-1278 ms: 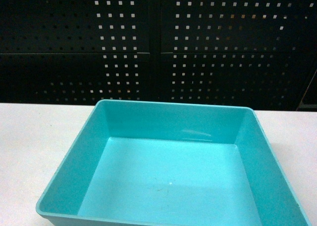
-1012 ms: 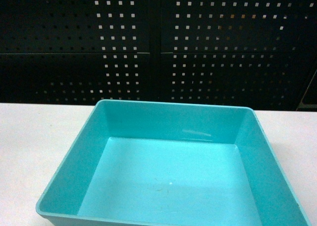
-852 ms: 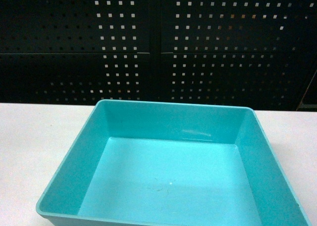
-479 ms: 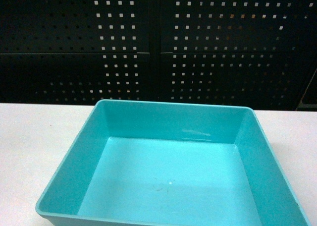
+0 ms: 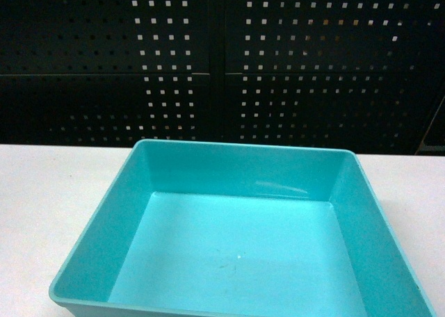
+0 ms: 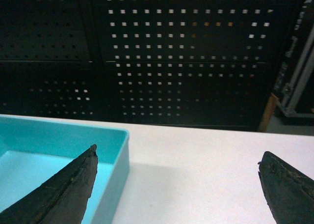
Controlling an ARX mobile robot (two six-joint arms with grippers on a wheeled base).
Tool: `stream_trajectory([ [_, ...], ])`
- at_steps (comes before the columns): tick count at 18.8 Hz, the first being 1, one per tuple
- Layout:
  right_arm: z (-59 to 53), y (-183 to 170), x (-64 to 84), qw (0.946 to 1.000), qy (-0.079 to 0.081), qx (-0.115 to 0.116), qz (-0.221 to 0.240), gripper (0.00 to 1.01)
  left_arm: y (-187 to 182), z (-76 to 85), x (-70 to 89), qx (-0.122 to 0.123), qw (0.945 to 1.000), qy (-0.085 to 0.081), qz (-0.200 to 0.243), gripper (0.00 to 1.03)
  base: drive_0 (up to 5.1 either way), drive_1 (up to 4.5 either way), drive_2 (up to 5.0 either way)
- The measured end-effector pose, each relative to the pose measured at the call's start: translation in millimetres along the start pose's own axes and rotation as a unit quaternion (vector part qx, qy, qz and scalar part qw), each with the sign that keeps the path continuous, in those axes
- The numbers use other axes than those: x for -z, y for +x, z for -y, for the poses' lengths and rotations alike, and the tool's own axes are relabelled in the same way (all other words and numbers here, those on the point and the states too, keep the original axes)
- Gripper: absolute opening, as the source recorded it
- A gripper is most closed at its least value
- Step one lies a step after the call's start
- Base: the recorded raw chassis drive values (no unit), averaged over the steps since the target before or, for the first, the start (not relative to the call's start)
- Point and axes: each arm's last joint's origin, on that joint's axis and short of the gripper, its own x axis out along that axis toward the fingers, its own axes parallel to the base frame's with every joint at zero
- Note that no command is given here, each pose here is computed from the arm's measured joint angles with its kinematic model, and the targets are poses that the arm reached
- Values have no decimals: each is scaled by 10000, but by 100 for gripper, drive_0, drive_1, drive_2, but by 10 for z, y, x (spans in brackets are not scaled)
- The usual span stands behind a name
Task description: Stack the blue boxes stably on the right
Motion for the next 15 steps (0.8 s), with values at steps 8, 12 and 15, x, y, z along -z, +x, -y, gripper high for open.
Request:
stream_trajectory([
  [8, -162, 989, -290, 9888, 162, -542, -1381, 98, 960, -41, -336, 98, 9894, -24, -1450, 98, 0, 0, 0],
  [12, -302, 1302, -223, 9810, 89, -682, -1815, 98, 1196, -47, -261, 96, 9775, -251, -2092, 98, 0, 0, 0],
  [15, -337, 1327, -174, 9785, 81, -706, -1935, 98, 1217, -10, -192, 141, 9731, -258, -2286, 98, 0, 0, 0],
])
